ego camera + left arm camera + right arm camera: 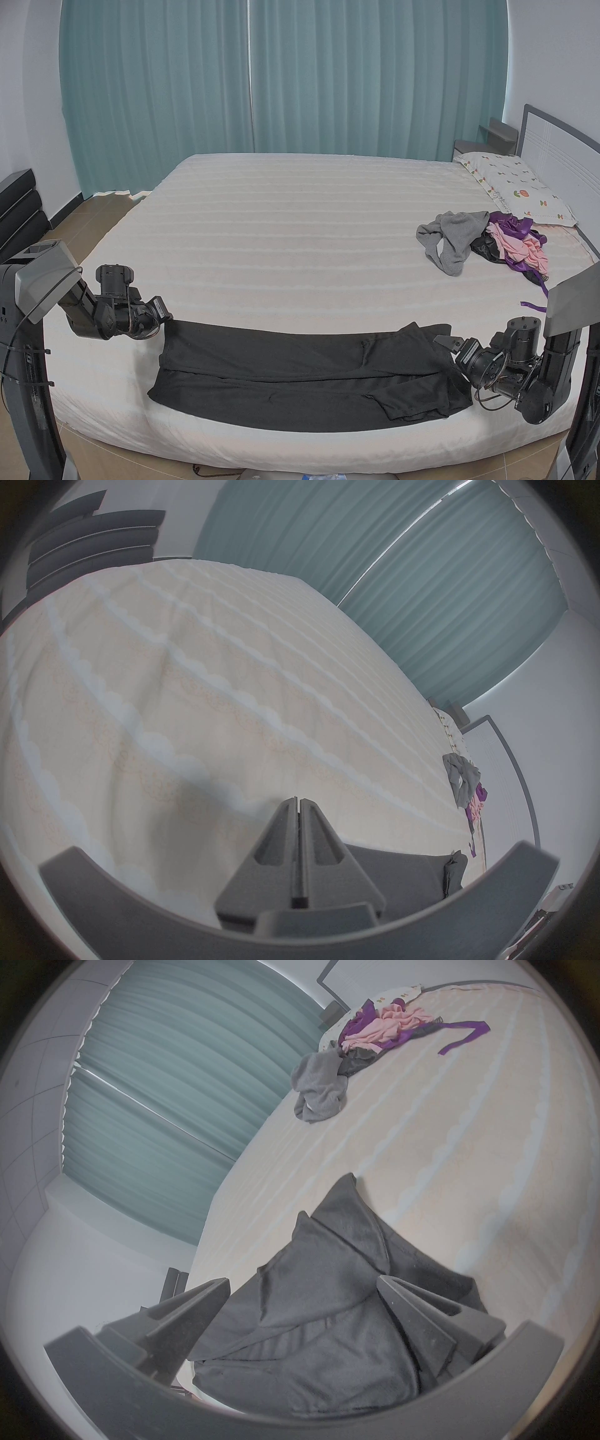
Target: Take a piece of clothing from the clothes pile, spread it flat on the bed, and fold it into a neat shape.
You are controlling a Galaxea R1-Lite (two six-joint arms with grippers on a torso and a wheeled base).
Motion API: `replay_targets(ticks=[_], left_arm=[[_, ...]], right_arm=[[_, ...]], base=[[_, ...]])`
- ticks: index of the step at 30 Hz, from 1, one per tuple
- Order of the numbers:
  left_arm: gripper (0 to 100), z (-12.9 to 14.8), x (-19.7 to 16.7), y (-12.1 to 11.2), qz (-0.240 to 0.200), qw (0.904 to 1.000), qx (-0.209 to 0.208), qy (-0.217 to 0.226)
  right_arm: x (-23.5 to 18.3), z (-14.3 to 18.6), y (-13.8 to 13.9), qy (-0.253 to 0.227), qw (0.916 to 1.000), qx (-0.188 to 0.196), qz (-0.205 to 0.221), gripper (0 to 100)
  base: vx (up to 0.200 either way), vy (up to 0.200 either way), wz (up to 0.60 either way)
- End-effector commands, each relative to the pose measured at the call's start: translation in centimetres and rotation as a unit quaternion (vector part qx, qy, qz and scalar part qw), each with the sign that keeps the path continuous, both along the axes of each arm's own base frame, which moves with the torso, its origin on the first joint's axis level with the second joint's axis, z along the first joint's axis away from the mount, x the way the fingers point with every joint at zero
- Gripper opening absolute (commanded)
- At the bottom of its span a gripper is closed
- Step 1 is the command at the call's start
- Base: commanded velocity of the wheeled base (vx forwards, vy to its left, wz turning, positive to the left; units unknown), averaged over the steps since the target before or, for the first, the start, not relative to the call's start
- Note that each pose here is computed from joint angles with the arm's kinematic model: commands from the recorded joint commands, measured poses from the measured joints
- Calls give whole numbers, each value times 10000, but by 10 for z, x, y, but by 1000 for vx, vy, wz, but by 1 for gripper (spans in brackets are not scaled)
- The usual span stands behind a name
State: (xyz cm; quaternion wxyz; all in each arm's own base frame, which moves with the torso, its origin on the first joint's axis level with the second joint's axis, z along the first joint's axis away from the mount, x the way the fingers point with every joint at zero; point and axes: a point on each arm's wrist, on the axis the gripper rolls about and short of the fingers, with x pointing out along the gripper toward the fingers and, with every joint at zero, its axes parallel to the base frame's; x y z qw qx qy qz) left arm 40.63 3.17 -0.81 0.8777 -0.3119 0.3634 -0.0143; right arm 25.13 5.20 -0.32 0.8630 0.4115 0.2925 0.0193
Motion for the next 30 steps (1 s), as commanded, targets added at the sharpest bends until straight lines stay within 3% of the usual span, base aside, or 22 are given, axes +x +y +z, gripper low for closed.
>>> replay_targets(ticks=[1,14,23,30], left_arm=[[0,1,2,3,41,10000,-2,-48],[0,4,4,3,202,9996,-187,-75],[0,-2,4,3,204,9996,-194,17],[0,-7,4,3,211,9996,-194,71]], right_arm=[[11,3,-3,-204,9998,22,-64,100],[74,-23,-15,233,9990,-370,24,100],[94,-18,-29,93,9985,-529,-96,100],[105,-37,-30,167,9982,-581,-56,100]], base=[[0,0,0],[0,0,0],[0,0,0],[0,0,0]])
